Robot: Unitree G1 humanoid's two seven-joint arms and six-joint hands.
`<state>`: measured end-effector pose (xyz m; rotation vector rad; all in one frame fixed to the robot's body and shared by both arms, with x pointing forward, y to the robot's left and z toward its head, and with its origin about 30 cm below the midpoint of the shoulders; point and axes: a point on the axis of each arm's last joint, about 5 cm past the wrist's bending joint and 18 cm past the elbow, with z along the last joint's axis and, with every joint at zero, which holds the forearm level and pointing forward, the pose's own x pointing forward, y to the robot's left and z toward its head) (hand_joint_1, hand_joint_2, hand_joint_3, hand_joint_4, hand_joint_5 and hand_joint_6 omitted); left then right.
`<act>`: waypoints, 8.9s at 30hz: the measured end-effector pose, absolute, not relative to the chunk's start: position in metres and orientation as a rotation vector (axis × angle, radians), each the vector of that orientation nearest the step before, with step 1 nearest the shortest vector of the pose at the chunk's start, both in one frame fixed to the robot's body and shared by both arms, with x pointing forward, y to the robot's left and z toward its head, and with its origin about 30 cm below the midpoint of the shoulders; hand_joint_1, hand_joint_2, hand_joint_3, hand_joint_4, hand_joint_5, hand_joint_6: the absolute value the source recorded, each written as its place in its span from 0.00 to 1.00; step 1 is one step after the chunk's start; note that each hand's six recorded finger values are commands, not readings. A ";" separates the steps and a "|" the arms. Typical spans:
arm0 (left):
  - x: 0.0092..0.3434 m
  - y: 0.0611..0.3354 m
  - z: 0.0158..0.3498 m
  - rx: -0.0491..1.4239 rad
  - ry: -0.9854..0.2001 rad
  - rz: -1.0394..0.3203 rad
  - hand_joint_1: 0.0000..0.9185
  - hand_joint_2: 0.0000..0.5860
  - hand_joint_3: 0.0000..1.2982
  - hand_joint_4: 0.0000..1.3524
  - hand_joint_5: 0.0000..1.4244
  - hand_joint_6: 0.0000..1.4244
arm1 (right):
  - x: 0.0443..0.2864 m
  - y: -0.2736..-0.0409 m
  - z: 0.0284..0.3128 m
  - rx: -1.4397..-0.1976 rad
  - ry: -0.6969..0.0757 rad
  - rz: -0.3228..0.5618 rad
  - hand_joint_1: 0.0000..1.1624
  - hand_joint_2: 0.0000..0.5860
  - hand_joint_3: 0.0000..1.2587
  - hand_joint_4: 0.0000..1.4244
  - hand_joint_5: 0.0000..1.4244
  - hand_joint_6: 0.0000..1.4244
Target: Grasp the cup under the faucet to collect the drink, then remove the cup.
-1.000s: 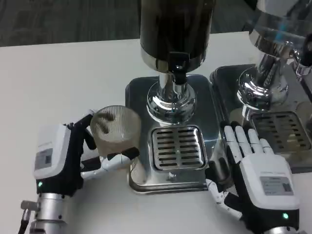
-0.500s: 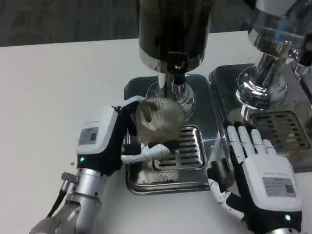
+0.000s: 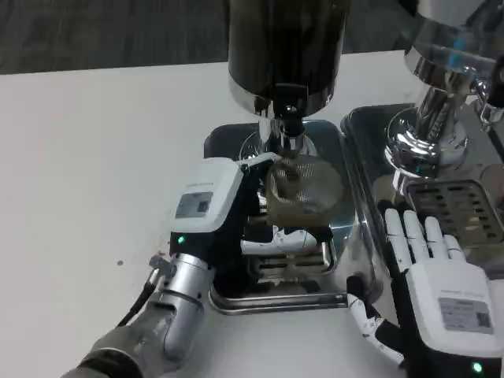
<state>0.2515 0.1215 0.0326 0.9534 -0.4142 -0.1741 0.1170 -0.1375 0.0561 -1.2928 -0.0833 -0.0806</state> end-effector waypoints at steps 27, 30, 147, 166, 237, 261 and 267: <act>0.243 0.145 0.030 0.880 -0.408 -0.108 0.00 0.00 0.06 0.10 0.29 0.24 | 0.121 -0.138 0.056 -1.286 -0.093 -0.073 0.27 0.73 0.00 0.00 0.00 0.06; 0.240 0.162 0.036 0.822 -0.460 -0.086 0.00 0.00 0.03 0.04 0.22 0.17 | 0.121 -0.139 0.055 -1.285 -0.083 -0.082 0.27 0.70 0.00 0.00 0.00 0.06; 0.230 0.185 0.106 0.861 -0.829 -0.480 0.00 0.22 0.18 0.00 0.15 0.11 | 0.136 -0.142 0.056 -0.985 -0.089 -0.047 0.32 0.47 0.00 0.00 0.00 0.06; 0.232 0.189 0.108 0.870 -0.835 -0.473 0.00 0.23 0.21 0.02 0.17 0.12 | 0.177 -0.150 0.070 -0.792 -0.067 0.161 0.46 0.34 0.00 0.00 0.00 0.01; 0.216 0.218 0.115 0.644 -0.846 -0.161 0.00 0.27 0.12 0.00 0.13 0.07 | 0.211 -0.134 0.057 -0.554 -0.083 0.215 0.51 0.32 0.00 0.00 0.00 0.01; 0.176 0.246 0.058 0.731 -0.391 0.037 0.00 0.31 0.08 0.00 0.07 0.03 | 0.214 -0.124 0.056 -0.479 -0.075 0.222 0.54 0.31 0.00 0.00 0.00 0.03; 0.172 0.244 0.051 0.755 -0.356 -0.001 0.00 0.31 0.08 0.00 0.07 0.02 | 0.219 -0.118 0.054 -0.444 -0.080 0.225 0.56 0.31 0.00 0.00 0.00 0.05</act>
